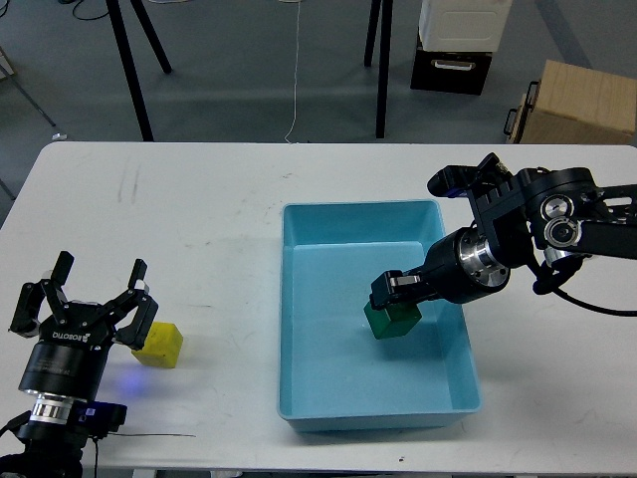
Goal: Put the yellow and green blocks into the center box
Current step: 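Carry the green cube over the blue box and lower it, then open the right gripper and withdraw it up and away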
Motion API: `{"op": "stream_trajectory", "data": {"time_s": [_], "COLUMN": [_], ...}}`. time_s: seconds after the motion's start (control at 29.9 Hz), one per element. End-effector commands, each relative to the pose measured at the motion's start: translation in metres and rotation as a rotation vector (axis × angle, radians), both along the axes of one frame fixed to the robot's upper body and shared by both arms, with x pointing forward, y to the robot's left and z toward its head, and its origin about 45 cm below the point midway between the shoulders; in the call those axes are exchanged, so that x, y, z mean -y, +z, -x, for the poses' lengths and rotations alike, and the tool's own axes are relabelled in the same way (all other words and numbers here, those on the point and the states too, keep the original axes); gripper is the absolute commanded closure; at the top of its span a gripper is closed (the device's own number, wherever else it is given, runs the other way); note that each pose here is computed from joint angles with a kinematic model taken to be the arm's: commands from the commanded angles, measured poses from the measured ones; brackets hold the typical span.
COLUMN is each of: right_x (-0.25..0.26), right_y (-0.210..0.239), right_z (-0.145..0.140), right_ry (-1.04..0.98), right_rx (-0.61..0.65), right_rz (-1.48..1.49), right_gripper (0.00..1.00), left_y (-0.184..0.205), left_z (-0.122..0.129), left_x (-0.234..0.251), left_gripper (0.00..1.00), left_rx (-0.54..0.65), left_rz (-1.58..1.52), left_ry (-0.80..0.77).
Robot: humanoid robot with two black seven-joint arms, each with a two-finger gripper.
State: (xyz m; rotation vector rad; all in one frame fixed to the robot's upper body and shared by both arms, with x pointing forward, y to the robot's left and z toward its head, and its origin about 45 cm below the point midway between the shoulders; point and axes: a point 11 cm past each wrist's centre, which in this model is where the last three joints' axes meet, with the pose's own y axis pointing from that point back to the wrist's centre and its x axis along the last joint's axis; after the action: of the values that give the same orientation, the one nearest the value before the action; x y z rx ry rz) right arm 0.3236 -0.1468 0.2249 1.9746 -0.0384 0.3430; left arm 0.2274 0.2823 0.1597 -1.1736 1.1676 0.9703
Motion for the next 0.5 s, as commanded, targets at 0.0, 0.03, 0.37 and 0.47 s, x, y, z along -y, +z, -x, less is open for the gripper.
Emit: {"op": "stream_trajectory", "data": {"time_s": [0.0,0.03,0.37,0.47], "right_x": [-0.012,-0.014,-0.009,0.004], "right_y": [-0.008,-0.009,0.016,0.022], "right_z": [0.002,0.003,-0.016,-0.022], "right_ry": [-0.002,0.003,-0.048,-0.085], "right_rx": [-0.006,-0.007,0.035,0.048], "right_rz": [-0.014,-0.014,-0.06,-0.063], "right_gripper": [0.56,0.49,0.0,0.0], "left_y": [0.002,0.002,0.002,0.002], "left_z": [-0.002,-0.002,-0.003,-0.003], "left_x": [0.0,0.0,0.002,0.003], "left_gripper": [0.0,0.0,0.0,0.0], "left_rx": [0.007,0.007,0.008,0.008], "left_rz": [0.0,0.0,0.001,0.003], "left_ry": [-0.001,-0.001,-0.007,-0.011]}}
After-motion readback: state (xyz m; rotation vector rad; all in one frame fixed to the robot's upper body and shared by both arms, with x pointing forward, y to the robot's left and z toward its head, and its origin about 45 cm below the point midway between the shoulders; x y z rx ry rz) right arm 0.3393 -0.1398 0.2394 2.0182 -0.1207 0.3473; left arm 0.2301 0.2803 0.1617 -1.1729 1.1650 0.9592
